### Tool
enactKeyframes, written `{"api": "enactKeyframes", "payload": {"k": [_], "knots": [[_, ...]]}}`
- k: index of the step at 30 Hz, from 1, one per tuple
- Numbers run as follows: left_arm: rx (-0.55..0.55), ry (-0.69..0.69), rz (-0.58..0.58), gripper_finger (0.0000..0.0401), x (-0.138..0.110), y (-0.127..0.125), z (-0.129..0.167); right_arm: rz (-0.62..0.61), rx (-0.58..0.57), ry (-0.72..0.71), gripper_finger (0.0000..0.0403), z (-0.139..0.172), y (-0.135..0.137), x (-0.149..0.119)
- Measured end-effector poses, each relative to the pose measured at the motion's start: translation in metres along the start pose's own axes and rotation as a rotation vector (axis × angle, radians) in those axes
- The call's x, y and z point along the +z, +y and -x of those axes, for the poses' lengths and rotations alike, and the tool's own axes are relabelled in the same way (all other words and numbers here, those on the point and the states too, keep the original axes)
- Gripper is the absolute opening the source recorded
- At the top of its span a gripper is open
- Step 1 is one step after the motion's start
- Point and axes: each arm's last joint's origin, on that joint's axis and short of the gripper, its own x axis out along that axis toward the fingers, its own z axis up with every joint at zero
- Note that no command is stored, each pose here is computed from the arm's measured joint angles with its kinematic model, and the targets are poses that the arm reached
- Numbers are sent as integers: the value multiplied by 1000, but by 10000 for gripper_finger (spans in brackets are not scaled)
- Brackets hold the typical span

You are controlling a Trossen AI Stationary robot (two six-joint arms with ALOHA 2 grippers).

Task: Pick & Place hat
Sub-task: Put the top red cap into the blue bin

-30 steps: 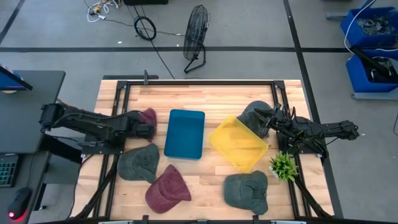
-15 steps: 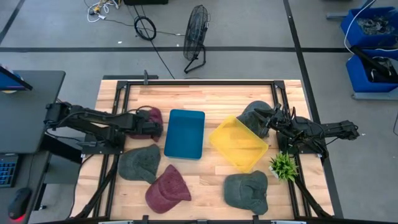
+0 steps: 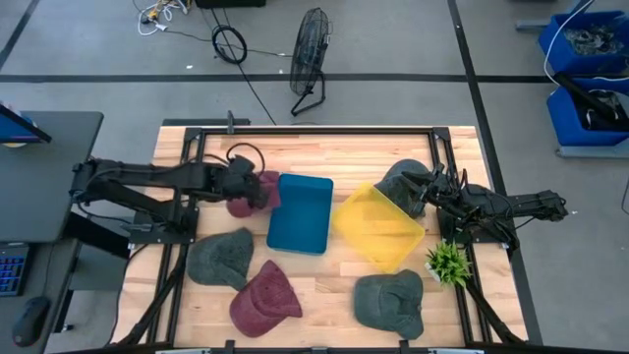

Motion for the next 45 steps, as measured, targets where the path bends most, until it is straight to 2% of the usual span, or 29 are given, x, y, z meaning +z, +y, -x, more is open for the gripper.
{"api": "enactKeyframes", "payload": {"k": [9,12,17,23,27,30,34,39,45], "knots": [[-182,-143,-61,1,20,-23,19,-2,0,0,104,0,0,0],[-200,-152,-119,1,17,-33,14,-2,0,0,104,0,0,0],[-197,-87,-250,1,2,-54,-5,-2,0,0,104,0,0,0],[-210,-89,-474,1,-14,-81,-27,-2,0,0,104,0,0,0],[-272,-145,-701,1,-18,-92,-26,-2,0,0,104,0,0,0],[-318,-132,-811,1,-24,-95,-23,-2,1,0,104,0,0,0],[-292,-79,-844,1,-29,-91,-23,-2,0,0,104,0,0,0],[-218,11,-870,1,-35,-87,-38,-2,-1,0,104,0,0,0],[-170,46,-980,6,-34,-87,-60,-1,0,0,104,0,0,0]]}}
